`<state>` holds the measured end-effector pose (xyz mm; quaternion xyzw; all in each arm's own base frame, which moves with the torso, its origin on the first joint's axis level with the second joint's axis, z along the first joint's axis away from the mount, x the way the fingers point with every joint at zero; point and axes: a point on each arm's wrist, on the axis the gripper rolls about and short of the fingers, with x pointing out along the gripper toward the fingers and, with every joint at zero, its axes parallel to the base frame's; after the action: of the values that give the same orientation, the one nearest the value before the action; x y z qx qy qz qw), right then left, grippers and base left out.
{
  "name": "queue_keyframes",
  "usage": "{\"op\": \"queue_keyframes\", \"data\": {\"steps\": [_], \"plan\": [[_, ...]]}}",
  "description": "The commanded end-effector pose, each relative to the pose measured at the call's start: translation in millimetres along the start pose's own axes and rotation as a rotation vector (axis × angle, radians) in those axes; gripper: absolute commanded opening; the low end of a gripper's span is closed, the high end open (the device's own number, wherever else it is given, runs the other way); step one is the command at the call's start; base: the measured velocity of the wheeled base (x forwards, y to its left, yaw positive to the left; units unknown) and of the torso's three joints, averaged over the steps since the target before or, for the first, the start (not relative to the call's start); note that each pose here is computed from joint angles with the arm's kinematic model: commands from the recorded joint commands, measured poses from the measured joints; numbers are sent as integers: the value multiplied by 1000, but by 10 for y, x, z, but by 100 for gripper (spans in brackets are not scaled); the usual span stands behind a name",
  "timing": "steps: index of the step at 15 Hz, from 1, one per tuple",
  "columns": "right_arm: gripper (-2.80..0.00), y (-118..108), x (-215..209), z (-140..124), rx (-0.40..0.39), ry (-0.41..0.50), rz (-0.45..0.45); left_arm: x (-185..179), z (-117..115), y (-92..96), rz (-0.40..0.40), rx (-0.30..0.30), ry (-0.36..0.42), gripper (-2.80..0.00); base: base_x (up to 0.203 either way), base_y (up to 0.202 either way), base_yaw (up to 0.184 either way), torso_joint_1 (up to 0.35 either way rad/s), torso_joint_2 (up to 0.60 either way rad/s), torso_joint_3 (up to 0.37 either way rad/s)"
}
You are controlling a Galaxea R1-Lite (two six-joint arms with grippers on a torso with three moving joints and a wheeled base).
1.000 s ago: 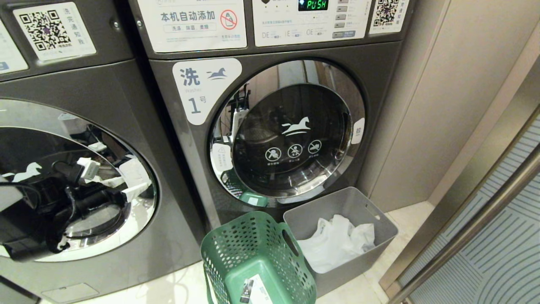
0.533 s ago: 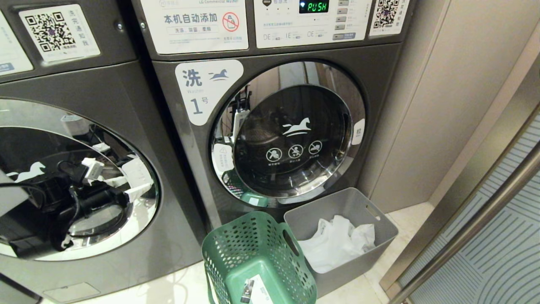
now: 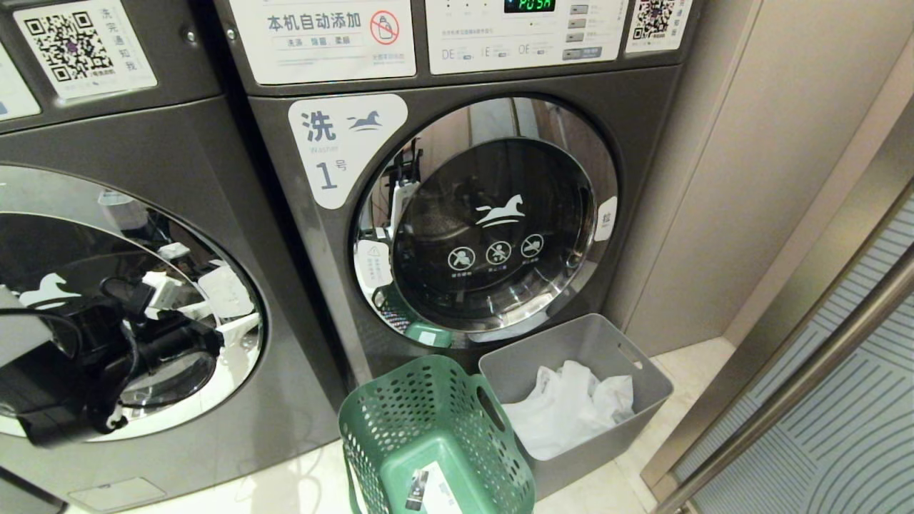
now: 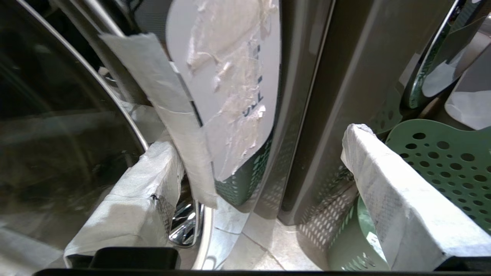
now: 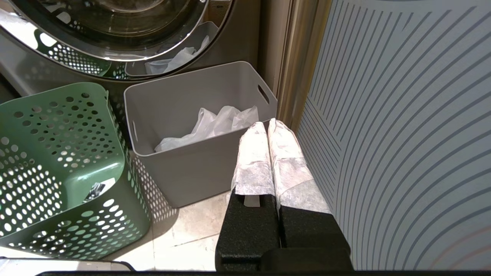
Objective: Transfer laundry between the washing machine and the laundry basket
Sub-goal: Open the lid of the washing machine
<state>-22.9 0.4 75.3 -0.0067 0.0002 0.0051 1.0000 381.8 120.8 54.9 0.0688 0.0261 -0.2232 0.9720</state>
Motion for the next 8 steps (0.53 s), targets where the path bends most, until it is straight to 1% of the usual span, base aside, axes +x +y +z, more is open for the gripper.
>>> {"op": "queue_keyframes", "data": {"steps": [1, 7, 8], "plan": [[-280, 0, 1, 0, 0, 1, 1, -21, 68, -8, -6, 18, -18, 0, 0, 0, 0, 0, 0, 0], [-280, 0, 1, 0, 0, 1, 1, -31, 69, -21, -16, 16, -28, 0, 0, 0, 0, 0, 0, 0], [-280, 0, 1, 0, 0, 1, 1, -31, 46, -30, -37, 11, -27, 0, 0, 0, 0, 0, 0, 0]]}}
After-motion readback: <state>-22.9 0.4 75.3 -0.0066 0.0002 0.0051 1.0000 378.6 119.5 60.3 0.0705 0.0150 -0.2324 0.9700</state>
